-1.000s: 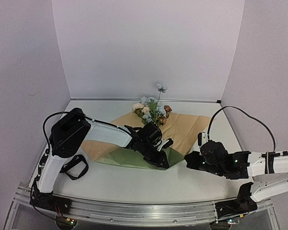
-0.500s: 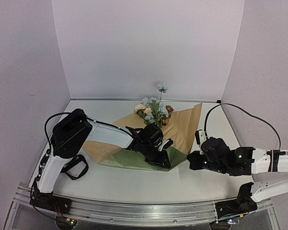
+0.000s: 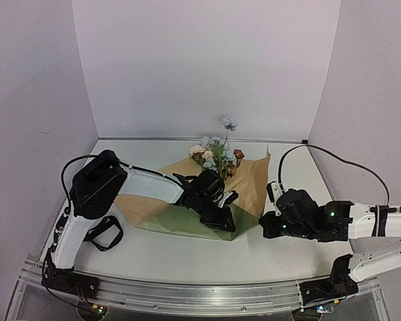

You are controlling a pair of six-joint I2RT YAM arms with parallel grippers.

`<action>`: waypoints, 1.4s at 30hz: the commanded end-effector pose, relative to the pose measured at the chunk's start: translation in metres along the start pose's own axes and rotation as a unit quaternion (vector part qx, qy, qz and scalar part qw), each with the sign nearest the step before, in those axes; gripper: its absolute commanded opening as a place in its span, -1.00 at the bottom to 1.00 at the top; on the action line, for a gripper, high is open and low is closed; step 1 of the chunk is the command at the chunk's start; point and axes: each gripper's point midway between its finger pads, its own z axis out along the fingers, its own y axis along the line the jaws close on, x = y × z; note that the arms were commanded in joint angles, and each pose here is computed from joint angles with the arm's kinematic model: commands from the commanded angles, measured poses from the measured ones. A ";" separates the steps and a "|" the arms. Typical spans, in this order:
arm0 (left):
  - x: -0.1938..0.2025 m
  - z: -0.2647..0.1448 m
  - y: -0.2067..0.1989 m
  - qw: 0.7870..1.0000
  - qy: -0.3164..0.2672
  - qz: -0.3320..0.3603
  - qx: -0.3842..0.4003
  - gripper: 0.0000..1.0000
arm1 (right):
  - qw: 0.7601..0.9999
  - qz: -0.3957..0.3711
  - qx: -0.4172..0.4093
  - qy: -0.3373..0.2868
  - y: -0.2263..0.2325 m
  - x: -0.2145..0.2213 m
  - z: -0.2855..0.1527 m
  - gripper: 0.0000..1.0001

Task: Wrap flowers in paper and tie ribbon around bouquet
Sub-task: Fold the one-fourth-folded wrapping paper at the center of the board.

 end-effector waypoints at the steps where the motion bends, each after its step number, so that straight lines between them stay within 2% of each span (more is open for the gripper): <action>1: -0.048 -0.043 -0.039 0.996 -0.054 0.052 0.043 -0.57 | 1.000 -0.011 -0.001 0.008 0.000 0.002 -0.004 -1.00; 6: -0.076 -0.050 -0.036 0.994 -0.071 0.069 0.050 -0.52 | 1.000 -0.018 -0.002 0.017 0.001 0.006 -0.002 -1.00; 11: -0.087 -0.026 -0.017 0.996 -0.053 0.072 0.030 -0.50 | 0.999 -0.026 -0.008 0.026 0.006 0.005 -0.002 -1.00; 17: -0.094 -0.004 0.011 0.997 -0.058 0.051 -0.005 -0.50 | 0.998 -0.038 -0.019 0.035 0.012 0.004 -0.003 -1.00; 26: -0.100 0.006 0.036 0.996 -0.076 0.019 -0.041 -0.51 | 0.998 -0.044 -0.016 0.038 0.014 0.001 -0.004 -1.00; 32: -0.118 -0.029 0.017 0.992 -0.118 0.037 -0.030 -0.47 | 0.997 -0.056 0.007 0.045 0.007 0.000 -0.006 -1.00; 37: -0.136 -0.083 -0.022 0.983 -0.167 0.080 -0.013 -0.24 | 0.996 -0.066 0.029 0.048 -0.004 0.004 -0.009 -1.00; 42: -0.133 -0.124 -0.039 0.979 -0.186 0.087 -0.008 -0.15 | 0.995 -0.069 0.058 0.045 -0.023 0.004 -0.013 -1.00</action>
